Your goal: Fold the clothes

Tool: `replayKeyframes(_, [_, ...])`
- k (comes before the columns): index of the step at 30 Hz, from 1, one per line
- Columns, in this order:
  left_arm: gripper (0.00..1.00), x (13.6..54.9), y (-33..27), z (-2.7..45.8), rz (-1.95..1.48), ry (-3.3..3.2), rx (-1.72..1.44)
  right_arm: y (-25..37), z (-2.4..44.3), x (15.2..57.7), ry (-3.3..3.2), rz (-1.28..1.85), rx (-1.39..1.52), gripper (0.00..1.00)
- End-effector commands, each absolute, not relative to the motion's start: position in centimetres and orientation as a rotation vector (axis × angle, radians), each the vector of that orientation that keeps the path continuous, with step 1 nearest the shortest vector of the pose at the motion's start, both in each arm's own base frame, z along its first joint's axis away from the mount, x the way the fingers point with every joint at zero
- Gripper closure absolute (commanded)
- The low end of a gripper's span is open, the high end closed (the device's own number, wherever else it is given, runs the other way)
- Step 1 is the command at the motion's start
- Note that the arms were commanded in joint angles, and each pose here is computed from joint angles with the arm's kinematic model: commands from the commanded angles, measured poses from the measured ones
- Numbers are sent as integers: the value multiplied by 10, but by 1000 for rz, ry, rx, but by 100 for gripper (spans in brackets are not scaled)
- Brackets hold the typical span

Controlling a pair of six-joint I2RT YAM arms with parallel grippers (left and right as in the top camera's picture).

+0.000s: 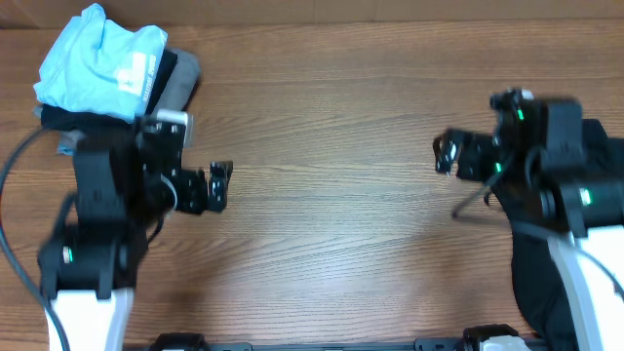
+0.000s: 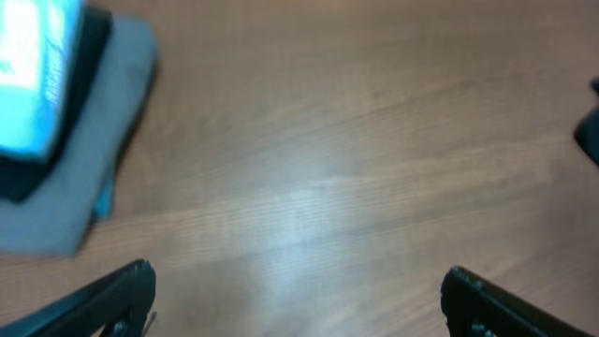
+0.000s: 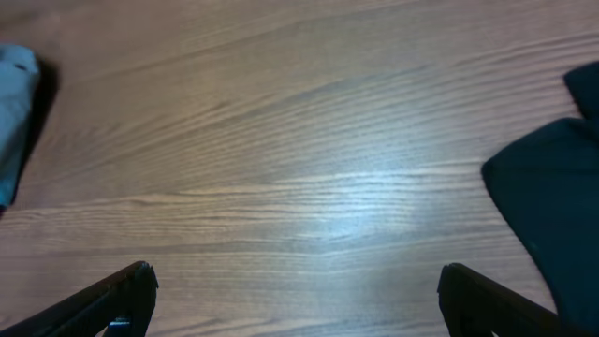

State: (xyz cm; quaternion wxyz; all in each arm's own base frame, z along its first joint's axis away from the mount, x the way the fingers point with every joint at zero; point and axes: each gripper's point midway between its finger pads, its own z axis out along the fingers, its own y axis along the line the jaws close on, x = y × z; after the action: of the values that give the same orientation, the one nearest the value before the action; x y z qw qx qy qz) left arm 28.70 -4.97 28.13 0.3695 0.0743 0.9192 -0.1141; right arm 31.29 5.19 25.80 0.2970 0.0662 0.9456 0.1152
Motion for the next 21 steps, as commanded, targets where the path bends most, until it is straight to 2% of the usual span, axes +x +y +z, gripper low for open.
replayKeyframes(1, [0,301,-51,285,-313,2452,195,54,253,332,2557,308,180,0])
replayKeyframes(4, [0,307,-50,267,-324,2565,183,52,225,344,2642,299,219,0])
replayKeyframes(11, [0,311,-65,250,-453,2631,194,-21,170,371,2681,307,742,0])
replayKeyframes(17, [0,307,-68,250,-483,2640,197,-77,143,380,2668,253,852,0])
replayKeyframes(21, [0,305,-68,249,-493,2656,165,-91,114,376,2717,250,957,1])
